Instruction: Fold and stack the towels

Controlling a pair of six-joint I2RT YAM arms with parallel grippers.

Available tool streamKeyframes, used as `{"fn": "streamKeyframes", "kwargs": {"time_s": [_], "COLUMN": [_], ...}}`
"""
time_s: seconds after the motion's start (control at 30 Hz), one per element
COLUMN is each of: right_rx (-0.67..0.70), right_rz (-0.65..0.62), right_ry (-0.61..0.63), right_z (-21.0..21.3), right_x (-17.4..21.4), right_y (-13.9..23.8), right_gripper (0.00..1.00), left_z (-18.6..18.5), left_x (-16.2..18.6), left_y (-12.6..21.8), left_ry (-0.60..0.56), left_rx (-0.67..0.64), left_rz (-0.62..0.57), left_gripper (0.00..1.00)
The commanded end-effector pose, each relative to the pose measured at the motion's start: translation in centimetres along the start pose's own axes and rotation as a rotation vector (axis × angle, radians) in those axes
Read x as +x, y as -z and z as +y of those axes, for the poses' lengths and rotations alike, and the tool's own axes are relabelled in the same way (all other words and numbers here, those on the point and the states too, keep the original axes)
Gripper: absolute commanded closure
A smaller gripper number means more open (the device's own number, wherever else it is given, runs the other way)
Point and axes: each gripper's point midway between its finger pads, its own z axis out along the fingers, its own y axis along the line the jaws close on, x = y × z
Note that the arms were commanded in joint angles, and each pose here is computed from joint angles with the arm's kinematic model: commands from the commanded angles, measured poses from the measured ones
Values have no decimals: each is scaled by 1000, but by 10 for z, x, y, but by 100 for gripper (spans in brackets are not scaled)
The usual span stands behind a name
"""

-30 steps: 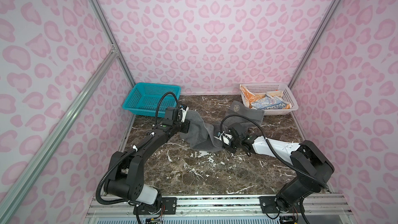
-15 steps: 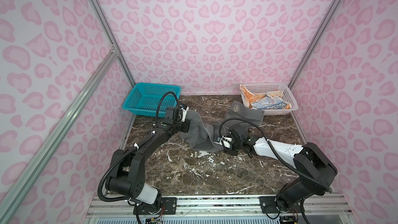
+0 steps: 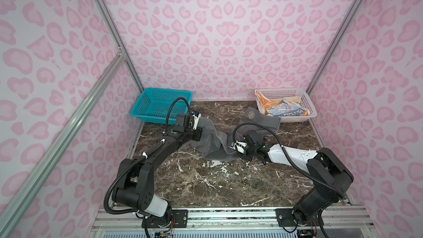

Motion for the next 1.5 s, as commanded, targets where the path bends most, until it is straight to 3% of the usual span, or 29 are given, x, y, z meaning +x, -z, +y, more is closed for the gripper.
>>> {"fn": "streamKeyframes", "kwargs": {"time_s": [0.0,0.07,0.37,0.77,1.0,1.13,1.3,1.47], "right_rx": [-20,-15,35,2,-72,-128,-133,-131], "right_rz": [-13,-26,-73,-47,-44,-44,-23,-10], "right_ry": [15,19,55,47,-54,-154,-219,-352], "right_z": [1,-2,-17,-16,-20,-28,-39,-57], "right_x": [-2,-5,-17,-13,-15,-20,-21,-22], "right_y": [4,10,40,44,46,48,46,44], "right_gripper": [94,100,100,100,100,100,100,100], "left_z": [-3,-3,-16,-41,-55,-58,-54,-36], "left_x": [-1,-2,-13,-25,-27,-27,-27,-21], "left_y": [3,5,20,34,41,41,31,13], "left_ry": [-10,-9,-36,-65,-75,-77,-65,-20], "left_rx": [14,21,107,268,348,367,357,273], "left_rz": [-4,-8,-61,-94,-104,-103,-88,-46], "left_gripper": [96,96,94,74,57,62,97,97]}}
